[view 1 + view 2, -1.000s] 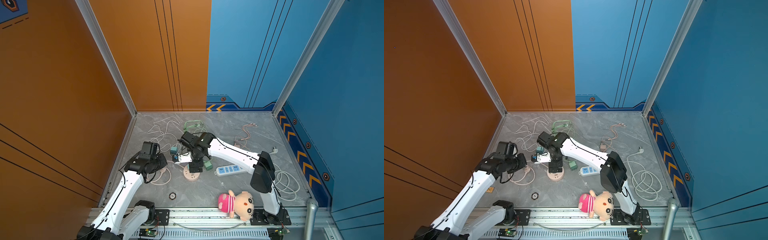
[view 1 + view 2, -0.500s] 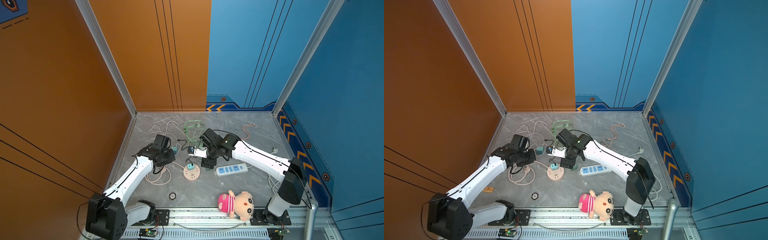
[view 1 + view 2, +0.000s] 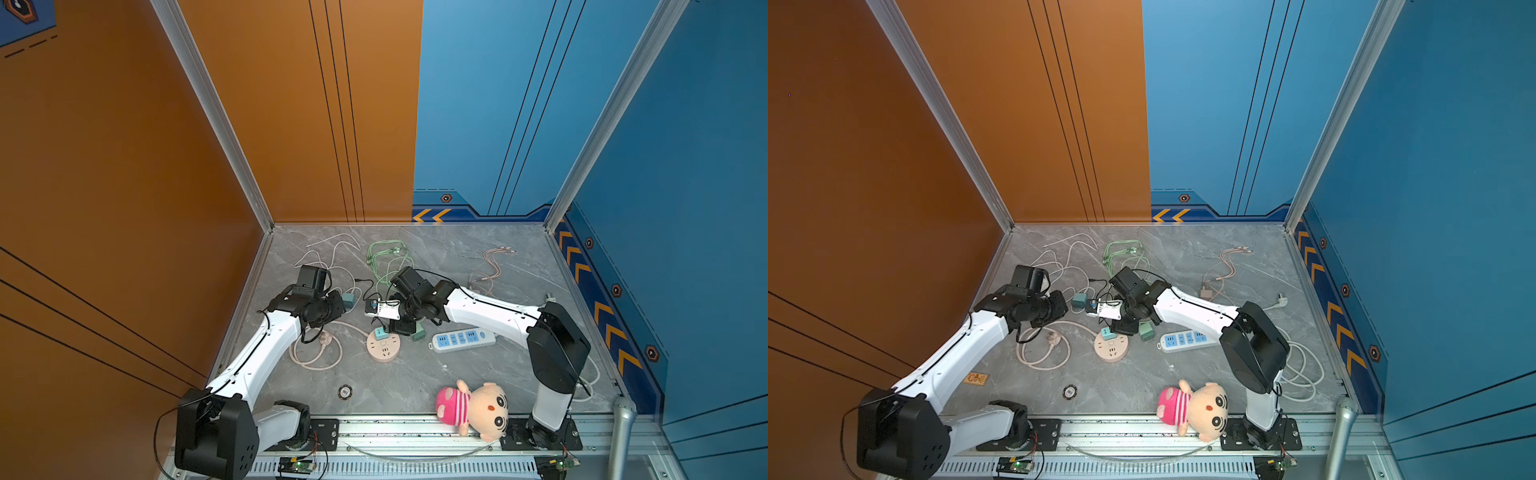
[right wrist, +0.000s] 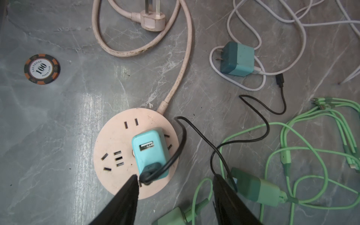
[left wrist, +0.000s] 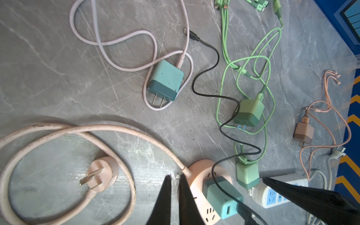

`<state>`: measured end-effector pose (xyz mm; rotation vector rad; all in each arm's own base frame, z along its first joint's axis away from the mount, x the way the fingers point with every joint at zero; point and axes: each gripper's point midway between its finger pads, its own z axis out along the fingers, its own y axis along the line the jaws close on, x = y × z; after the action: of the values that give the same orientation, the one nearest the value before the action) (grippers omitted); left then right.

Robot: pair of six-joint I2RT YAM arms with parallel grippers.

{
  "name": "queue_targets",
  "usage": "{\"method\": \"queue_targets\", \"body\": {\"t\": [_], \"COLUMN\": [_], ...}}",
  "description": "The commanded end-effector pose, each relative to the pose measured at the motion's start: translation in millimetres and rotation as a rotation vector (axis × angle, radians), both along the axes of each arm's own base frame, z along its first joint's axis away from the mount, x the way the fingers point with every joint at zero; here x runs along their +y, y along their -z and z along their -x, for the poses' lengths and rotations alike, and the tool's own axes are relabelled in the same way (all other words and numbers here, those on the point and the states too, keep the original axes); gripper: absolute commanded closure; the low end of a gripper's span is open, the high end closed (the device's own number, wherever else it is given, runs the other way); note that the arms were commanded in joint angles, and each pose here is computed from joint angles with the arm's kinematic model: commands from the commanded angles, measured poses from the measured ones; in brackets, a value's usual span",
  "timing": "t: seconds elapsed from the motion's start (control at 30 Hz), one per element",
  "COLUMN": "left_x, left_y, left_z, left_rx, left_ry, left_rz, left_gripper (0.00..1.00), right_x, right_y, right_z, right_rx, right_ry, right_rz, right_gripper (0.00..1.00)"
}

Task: Insert plugs into power strip
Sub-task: Press the plug into the socket.

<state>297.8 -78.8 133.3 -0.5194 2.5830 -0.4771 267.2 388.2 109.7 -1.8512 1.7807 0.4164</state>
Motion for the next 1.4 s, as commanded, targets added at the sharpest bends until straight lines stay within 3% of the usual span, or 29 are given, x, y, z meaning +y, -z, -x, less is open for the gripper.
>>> {"method": "queue_targets", "body": {"t": [0.0, 0.17, 0.43, 0.7, 0.93, 1.37], "left_x": [0, 8, 12, 17, 19, 22], "left_y": [-1, 0, 1, 3, 3, 3], "left_z": [5, 5, 7, 10, 10, 12], "left_rx": [-0.004, -0.005, -0.007, -0.005, -0.003, -0.009], "left_ry": [0.022, 0.0, -0.011, -0.031, -0.04, -0.051], "left_rz": [0.029, 0.034, 0.042, 0.045, 0.047, 0.047], "left_gripper": [0.88, 0.88, 0.88, 0.88, 0.89, 0.91], "right_x": [11, 4, 11, 11, 14, 9], "right_y": [-14, -5, 9, 21, 24, 45], "right_z": [7, 13, 18, 23, 21, 15], "right_rx": [0.023, 0.049, 0.059, 0.066, 0.075, 0.071], "right_ry": [-0.068, -0.075, -0.097, -0.11, -0.1, -0.084], "right_rz": [-0.063, -0.032, 0.005, 0.046, 0.052, 0.132], "right_gripper": [0.36, 0.36, 0.48, 0.5, 0.61, 0.72]}}
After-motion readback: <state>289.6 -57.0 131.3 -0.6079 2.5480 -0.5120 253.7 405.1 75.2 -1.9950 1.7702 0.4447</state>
